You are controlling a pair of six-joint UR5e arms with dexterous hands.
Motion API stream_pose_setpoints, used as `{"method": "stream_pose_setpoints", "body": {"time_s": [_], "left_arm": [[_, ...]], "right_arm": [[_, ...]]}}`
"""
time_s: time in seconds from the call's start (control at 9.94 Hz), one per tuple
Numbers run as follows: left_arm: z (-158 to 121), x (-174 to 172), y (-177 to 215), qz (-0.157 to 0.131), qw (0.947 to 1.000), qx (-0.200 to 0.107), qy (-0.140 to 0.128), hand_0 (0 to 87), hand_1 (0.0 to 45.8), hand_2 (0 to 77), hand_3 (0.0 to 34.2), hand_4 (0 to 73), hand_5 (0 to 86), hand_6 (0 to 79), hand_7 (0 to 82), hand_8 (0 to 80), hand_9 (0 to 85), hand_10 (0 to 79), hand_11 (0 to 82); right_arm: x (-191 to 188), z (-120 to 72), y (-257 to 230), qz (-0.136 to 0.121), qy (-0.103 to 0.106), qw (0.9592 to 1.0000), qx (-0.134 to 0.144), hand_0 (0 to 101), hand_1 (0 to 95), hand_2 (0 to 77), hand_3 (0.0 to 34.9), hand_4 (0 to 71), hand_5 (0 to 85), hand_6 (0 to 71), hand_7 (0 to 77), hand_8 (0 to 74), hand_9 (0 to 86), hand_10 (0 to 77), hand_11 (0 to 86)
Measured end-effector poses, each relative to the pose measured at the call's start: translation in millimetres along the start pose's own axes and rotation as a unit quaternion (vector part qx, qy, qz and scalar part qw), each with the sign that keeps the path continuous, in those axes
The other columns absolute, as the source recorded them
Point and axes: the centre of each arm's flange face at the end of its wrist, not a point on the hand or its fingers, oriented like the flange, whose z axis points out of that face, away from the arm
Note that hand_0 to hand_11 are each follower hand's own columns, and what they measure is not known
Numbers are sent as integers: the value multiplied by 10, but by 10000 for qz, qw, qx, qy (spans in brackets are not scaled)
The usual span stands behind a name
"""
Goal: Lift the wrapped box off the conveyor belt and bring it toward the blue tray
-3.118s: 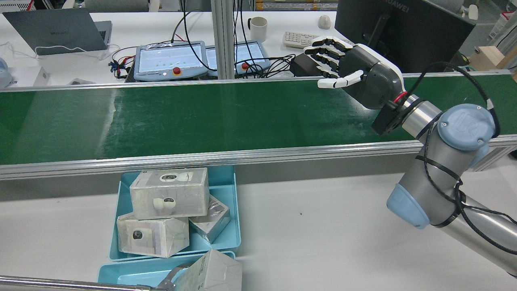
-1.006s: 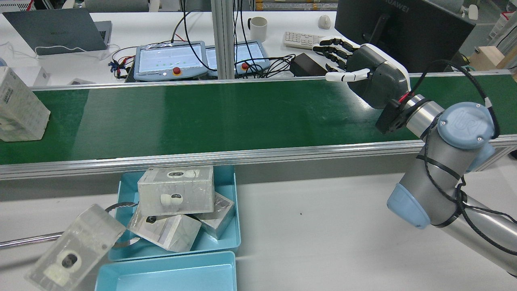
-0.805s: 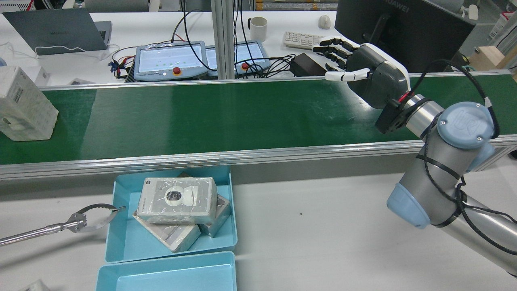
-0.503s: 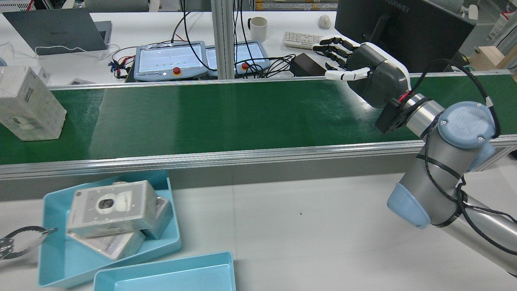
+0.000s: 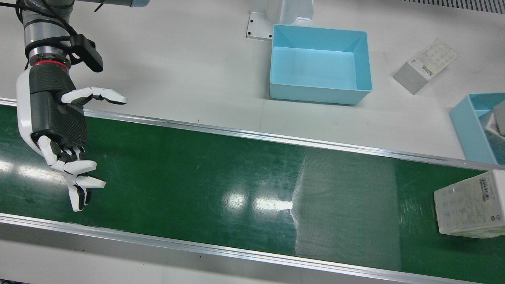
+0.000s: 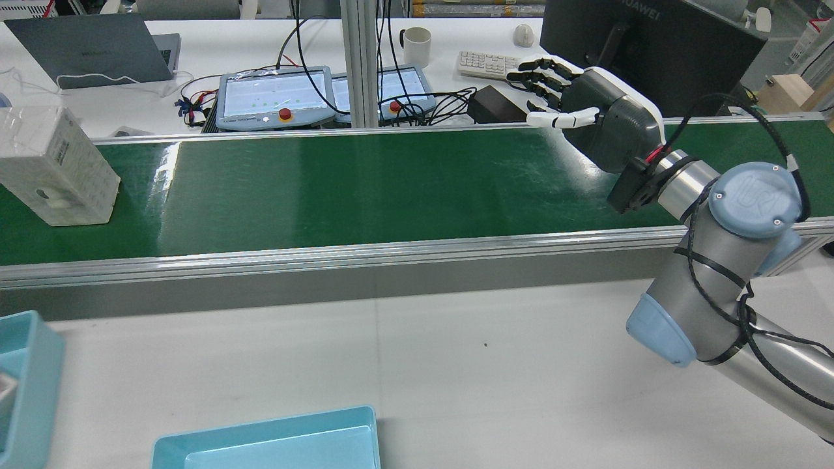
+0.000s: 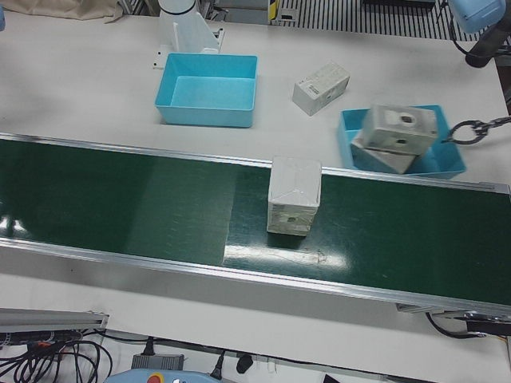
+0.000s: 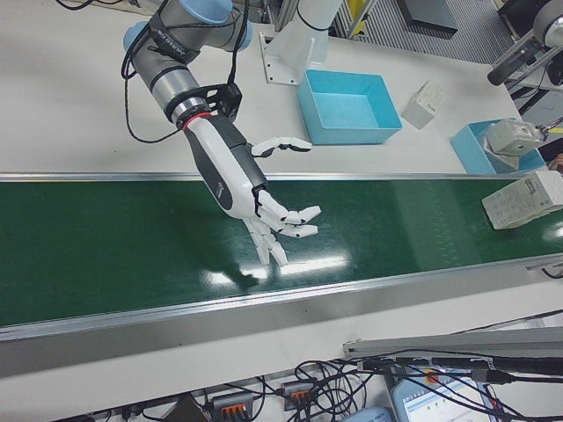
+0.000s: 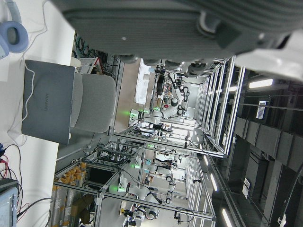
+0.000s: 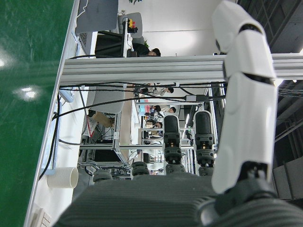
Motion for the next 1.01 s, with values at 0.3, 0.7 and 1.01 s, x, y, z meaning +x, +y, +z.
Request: {"method": "stream_pose_setpoints", "body": {"time_s": [0.3,0.7,1.01], "left_arm": [[0,0,0,0,10000,0,0,0,0,5,0,0,11,0,0,0,0,5,0],[0,0,0,0,10000,0,0,0,0,5,0,0,11,0,0,0,0,5,0],[0,0,0,0,10000,0,0,0,0,11,0,0,11,0,5,0,0,5,0]], "right_arm": [[-16,-2,10,5,-12,10000,-10,475,147,224,181,109,349,44,251,0,60,0,16],[-66,-7,-16,75,-43,10000,10,477,158,224,182,98,349,38,251,0,60,0,16],[-78,6,-34,119,-50,9999,25,476,158,229,173,104,349,33,245,0,60,0,16]]}}
